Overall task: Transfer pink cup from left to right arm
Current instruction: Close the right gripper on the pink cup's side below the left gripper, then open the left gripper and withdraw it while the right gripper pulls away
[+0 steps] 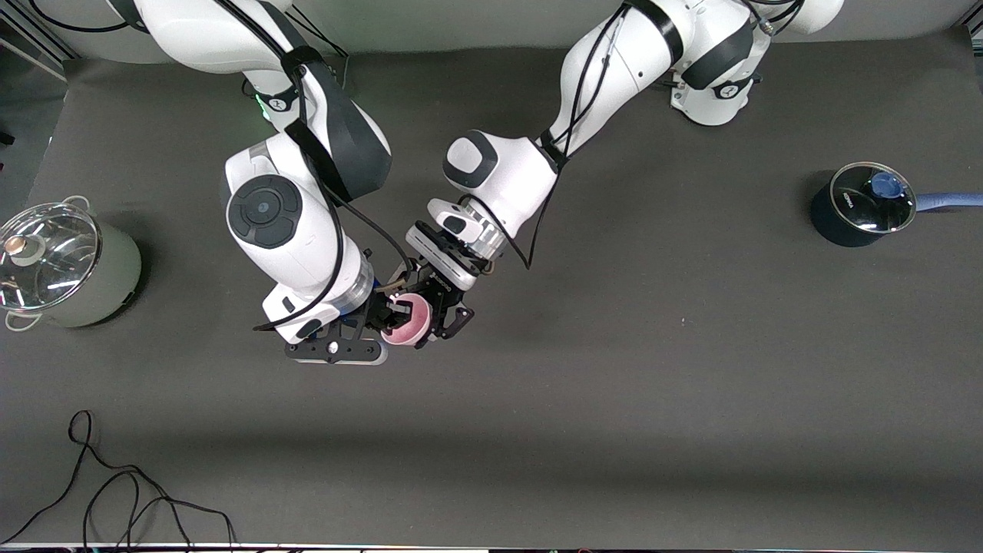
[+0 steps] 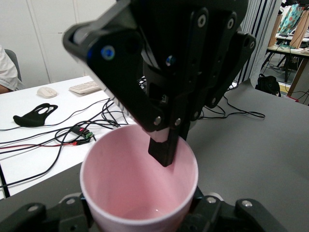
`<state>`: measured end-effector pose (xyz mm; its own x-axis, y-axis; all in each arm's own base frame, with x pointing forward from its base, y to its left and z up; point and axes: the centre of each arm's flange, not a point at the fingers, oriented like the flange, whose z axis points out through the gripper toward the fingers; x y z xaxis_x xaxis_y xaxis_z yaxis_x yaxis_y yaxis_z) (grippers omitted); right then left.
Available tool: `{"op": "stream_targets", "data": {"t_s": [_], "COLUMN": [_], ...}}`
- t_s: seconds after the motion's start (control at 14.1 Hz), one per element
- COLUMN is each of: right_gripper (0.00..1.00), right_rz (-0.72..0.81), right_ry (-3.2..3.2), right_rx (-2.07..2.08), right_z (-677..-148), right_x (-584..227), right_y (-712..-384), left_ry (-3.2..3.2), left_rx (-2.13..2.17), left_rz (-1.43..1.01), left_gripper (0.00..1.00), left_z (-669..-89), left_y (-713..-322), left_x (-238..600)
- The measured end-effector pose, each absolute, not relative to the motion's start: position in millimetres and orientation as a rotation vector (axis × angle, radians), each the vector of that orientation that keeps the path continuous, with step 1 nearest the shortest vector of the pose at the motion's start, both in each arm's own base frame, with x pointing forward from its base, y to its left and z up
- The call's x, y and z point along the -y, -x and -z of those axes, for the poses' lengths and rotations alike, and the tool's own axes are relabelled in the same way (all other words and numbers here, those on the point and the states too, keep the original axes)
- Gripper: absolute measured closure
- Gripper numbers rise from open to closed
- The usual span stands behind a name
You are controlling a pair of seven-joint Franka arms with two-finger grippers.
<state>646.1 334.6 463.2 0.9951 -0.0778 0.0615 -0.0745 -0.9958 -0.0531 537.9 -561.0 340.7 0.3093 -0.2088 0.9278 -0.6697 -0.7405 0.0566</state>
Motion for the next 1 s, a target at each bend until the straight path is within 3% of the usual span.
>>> {"op": "stream_targets", "data": {"t_s": [0.36, 0.57, 0.64, 1.0], "right_gripper": [0.94, 0.95, 0.95, 0.95], "right_rz": [0.098, 0.106, 0.111, 0.128], "right_ry": [3.086, 3.095, 3.094, 3.09], "right_rx": [-0.118, -0.138, -0.144, -0.152], "right_z": [-463.3, -462.9, -463.3, -464.8], "right_x": [-334.7, -326.2, -324.0, -321.3], "right_y": [-646.0, -650.4, -651.9, -654.4], "left_ry": [-2.147, -2.159, -2.16, -2.164], "left_rx": [0.779, 0.777, 0.778, 0.78], "left_rz": [-1.423, -1.442, -1.444, -1.45], "left_gripper": [0.31, 0.04, 0.0, 0.0], "left_z": [-340.8, -339.9, -339.8, -339.7], "left_y": [-538.0, -543.7, -544.4, -546.5], "left_x": [561.0, 554.8, 554.1, 551.8]}}
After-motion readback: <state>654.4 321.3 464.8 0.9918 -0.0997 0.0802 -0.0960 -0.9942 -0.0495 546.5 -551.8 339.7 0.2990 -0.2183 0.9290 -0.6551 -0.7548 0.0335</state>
